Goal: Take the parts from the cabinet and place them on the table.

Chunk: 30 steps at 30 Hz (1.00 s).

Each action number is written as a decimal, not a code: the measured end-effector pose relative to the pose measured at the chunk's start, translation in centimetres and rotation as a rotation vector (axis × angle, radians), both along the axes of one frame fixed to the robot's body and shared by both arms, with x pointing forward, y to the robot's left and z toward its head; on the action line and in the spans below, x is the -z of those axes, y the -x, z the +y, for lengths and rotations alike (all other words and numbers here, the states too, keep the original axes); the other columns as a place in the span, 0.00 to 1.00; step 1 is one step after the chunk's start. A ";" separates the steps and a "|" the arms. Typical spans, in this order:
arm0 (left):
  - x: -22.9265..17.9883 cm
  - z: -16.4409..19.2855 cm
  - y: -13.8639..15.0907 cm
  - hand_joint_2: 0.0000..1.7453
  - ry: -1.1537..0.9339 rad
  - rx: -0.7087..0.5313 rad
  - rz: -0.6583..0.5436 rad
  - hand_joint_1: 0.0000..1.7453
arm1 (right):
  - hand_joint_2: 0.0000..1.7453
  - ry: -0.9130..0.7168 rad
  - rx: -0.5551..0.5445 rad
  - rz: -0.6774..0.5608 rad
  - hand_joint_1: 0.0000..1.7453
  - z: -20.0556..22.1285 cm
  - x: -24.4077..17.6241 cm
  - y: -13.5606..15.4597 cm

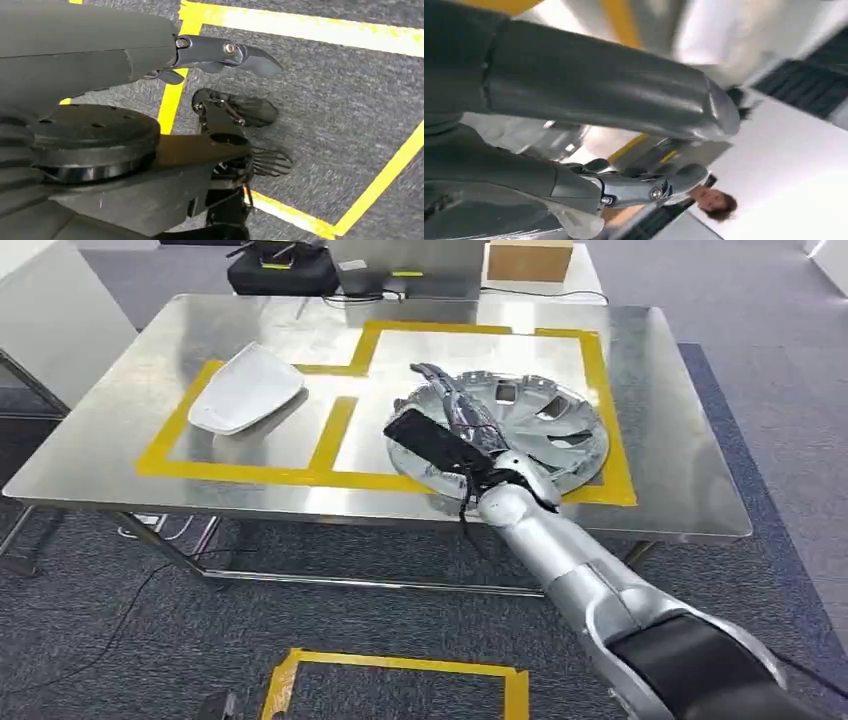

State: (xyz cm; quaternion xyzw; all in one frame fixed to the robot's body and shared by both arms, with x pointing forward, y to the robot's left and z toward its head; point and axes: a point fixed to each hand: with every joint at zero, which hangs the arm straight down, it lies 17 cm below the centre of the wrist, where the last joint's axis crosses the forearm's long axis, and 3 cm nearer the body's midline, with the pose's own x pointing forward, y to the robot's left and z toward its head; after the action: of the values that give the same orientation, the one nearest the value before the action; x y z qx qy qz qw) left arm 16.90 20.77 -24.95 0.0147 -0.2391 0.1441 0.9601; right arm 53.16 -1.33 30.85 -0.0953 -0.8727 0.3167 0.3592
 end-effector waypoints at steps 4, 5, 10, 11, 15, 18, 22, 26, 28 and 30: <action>0.2 0.4 0.9 0.00 0.016 -0.057 0.005 0.00 | 0.00 -0.327 -0.007 -0.036 0.00 -3.8 -3.4 4.4; 0.3 0.6 1.1 0.00 0.019 -0.076 0.004 0.00 | 0.00 -0.373 0.019 -0.060 0.00 -5.3 -3.5 5.3; 0.7 1.6 2.6 0.00 0.016 -0.126 0.021 0.00 | 0.00 -0.530 0.155 -0.084 0.00 -11.7 -0.1 10.7; 0.7 1.6 2.7 0.00 0.017 -0.127 0.023 0.00 | 0.00 -0.539 0.167 -0.085 0.00 -12.3 0.2 11.3; 0.6 2.2 2.3 0.00 0.009 -0.150 0.008 0.00 | 0.00 -0.580 0.202 -0.104 0.00 -14.0 0.7 13.7; 0.6 2.6 2.3 0.00 0.010 -0.185 0.002 0.00 | 0.00 -0.607 0.249 -0.081 0.00 -15.5 3.2 15.8; 0.7 3.1 2.7 0.00 0.004 -0.226 0.006 0.00 | 0.00 -0.665 0.334 0.014 0.00 -18.1 7.1 17.1; 0.7 3.3 3.0 0.00 -0.002 -0.237 0.013 0.00 | 0.00 -0.664 0.394 0.088 0.00 -19.8 10.5 17.8; 0.7 3.4 2.9 0.00 -0.004 -0.240 0.013 0.00 | 0.00 -0.664 0.409 0.098 0.00 -20.2 11.1 17.9; 0.7 3.7 2.6 0.00 -0.008 -0.241 0.007 0.00 | 0.00 -0.666 0.420 0.102 0.00 -20.4 11.2 17.8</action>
State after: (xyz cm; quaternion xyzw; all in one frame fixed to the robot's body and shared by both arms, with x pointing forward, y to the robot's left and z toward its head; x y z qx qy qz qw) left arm 14.35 24.47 -25.61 0.0476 -0.2326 0.2574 0.9367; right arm 35.32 -21.75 19.60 -0.1340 -0.8703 -0.0597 0.4702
